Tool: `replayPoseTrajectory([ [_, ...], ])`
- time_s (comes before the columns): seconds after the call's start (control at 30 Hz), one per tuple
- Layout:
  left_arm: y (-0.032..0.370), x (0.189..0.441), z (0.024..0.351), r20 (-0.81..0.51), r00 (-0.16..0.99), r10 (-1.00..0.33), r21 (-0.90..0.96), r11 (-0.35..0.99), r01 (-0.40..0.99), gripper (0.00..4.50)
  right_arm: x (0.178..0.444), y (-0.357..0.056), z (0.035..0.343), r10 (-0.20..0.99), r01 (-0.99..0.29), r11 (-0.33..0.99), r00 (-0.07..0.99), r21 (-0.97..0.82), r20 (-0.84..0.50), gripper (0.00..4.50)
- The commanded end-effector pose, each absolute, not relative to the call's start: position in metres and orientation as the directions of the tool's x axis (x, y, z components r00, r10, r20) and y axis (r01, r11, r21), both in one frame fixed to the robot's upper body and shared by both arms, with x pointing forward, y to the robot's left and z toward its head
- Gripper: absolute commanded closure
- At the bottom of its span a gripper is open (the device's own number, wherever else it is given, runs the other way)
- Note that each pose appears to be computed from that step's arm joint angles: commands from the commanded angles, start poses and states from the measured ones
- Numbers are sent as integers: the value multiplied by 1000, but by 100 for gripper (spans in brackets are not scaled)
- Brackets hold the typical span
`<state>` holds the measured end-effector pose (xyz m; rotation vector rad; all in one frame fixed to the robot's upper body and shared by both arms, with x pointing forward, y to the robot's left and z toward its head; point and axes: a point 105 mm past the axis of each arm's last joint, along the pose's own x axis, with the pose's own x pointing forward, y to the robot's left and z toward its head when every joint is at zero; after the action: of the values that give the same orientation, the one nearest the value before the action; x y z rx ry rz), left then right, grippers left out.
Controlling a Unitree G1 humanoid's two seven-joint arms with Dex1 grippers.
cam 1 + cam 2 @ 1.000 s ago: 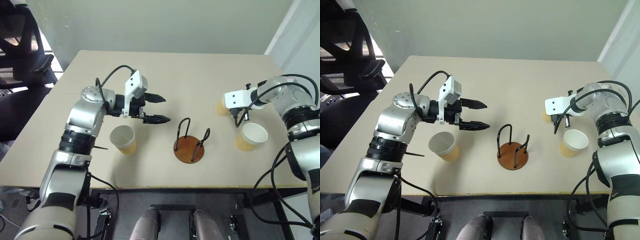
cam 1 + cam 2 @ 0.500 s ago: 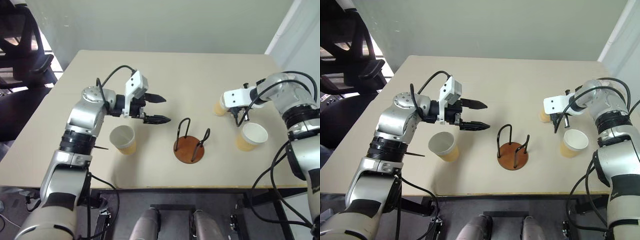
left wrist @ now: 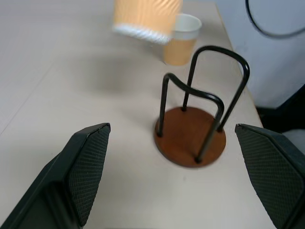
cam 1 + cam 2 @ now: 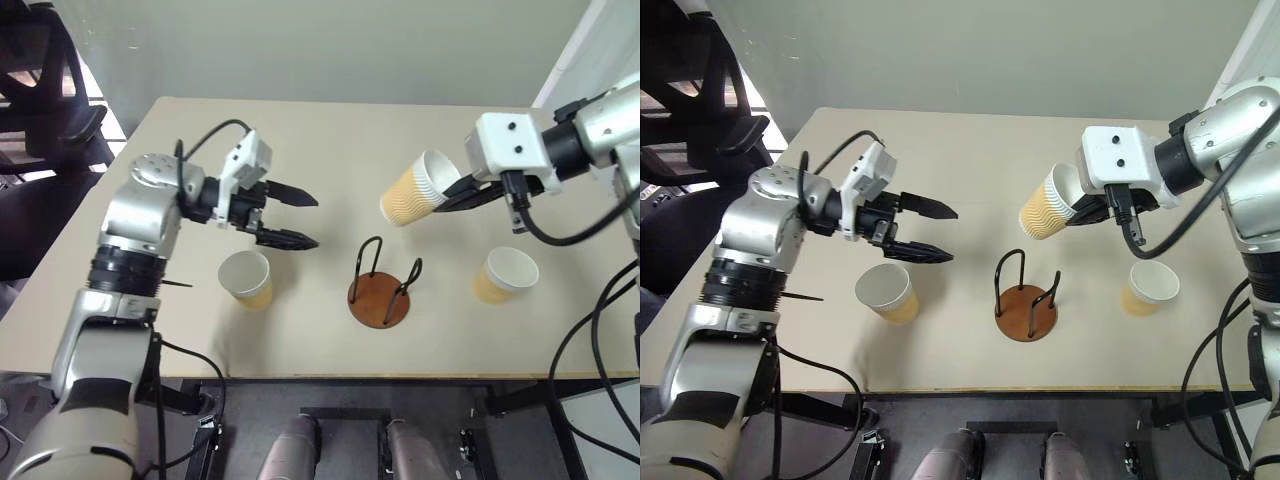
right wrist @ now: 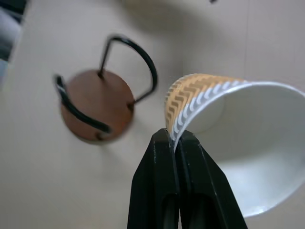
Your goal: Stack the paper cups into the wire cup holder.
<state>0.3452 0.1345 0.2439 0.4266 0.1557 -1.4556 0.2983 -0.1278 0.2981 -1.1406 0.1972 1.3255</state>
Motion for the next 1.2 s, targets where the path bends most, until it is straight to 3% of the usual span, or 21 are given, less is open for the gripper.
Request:
replayPoseTrajectory([
  [0.03, 140, 344, 263, -392, 120, -912, 255, 17, 967, 0, 279, -117, 314, 688, -811, -195, 287, -551, -666, 448],
  [0.27, 139, 346, 266, -408, 119, -905, 271, 5, 963, 0, 269, -109, 307, 679, -826, -241, 231, -510, -696, 448],
  [0.57, 138, 345, 261, -408, 112, -906, 273, -4, 962, 0, 275, -113, 282, 622, -845, -290, 191, -450, -759, 448],
  [1.07, 142, 345, 256, -404, 129, -906, 273, 15, 962, 0, 285, -121, 261, 551, -842, -337, 188, -422, -813, 448],
  [1.2, 142, 346, 255, -405, 132, -905, 275, 17, 961, 0, 281, -116, 263, 568, -840, -343, 171, -421, -805, 361],
])
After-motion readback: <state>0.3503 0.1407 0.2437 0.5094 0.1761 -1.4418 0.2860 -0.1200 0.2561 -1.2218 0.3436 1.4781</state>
